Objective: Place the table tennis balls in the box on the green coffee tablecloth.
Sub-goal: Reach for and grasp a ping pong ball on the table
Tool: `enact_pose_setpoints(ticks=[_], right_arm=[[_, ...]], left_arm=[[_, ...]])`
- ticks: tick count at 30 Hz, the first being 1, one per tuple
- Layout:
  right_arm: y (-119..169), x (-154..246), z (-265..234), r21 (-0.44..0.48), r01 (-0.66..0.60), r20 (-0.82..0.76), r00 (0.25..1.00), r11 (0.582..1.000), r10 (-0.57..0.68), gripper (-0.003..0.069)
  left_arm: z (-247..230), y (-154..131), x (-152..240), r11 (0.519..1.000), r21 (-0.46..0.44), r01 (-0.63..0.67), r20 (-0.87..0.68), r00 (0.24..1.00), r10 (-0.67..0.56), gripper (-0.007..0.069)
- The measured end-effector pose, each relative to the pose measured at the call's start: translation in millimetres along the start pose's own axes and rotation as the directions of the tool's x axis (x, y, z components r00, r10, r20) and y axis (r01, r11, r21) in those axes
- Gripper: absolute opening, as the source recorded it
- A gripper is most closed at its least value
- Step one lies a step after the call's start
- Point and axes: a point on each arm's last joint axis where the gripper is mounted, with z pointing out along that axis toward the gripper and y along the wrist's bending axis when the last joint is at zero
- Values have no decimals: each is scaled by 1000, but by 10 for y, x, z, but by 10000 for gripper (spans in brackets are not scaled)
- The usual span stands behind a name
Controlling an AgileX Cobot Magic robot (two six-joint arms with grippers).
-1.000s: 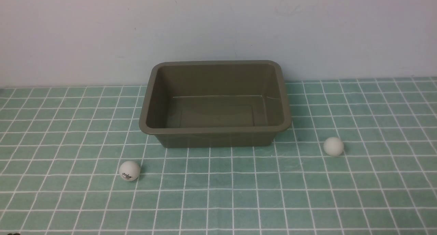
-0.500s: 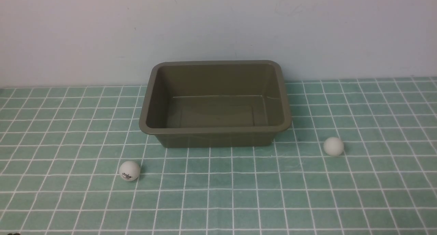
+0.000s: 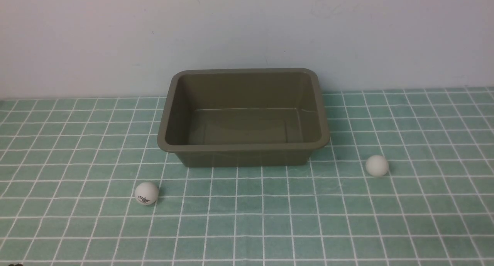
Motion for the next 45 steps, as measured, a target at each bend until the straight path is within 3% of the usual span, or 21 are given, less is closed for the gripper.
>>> enact_pose_setpoints(ticks=[10,17,21,23,29,33,37,40,43,45], right_arm=[[-10,-23,0,11,-24,25,999,1000,24,-18],[-29,-35,-1,21,-269,46,962,963,268,-18],[-73,-85,-7,26,-477,121,874,879,471,-18],[-126,-149,-21,9,-615,214,771,788,599,-18],[-222,-288,-76,-92,-762,389,566,641,727,-18],[-257,-378,-123,-186,-786,466,457,589,757,-18],[-254,-487,-184,-290,-746,529,397,600,750,-18],[-205,-562,-224,-356,-672,552,409,649,727,-18],[-143,-640,-242,-390,-597,557,454,701,696,-18],[-43,-844,-266,-419,-463,566,539,781,623,-18]], left_arm=[[0,0,0,1000,0,0,0,1000,0,-4],[0,0,0,1000,0,0,0,1000,0,-4],[0,0,0,1000,0,0,0,1000,0,-4],[0,0,0,1000,0,0,0,1000,0,-4],[0,0,0,1000,0,0,0,1000,0,-4],[0,0,0,1000,0,0,0,1000,0,-4],[0,0,0,1000,0,0,0,1000,0,-4],[0,0,0,1000,0,0,0,1000,0,-4],[0,0,0,1000,0,0,0,1000,0,-4],[0,0,0,1000,0,0,0,1000,0,-4]])
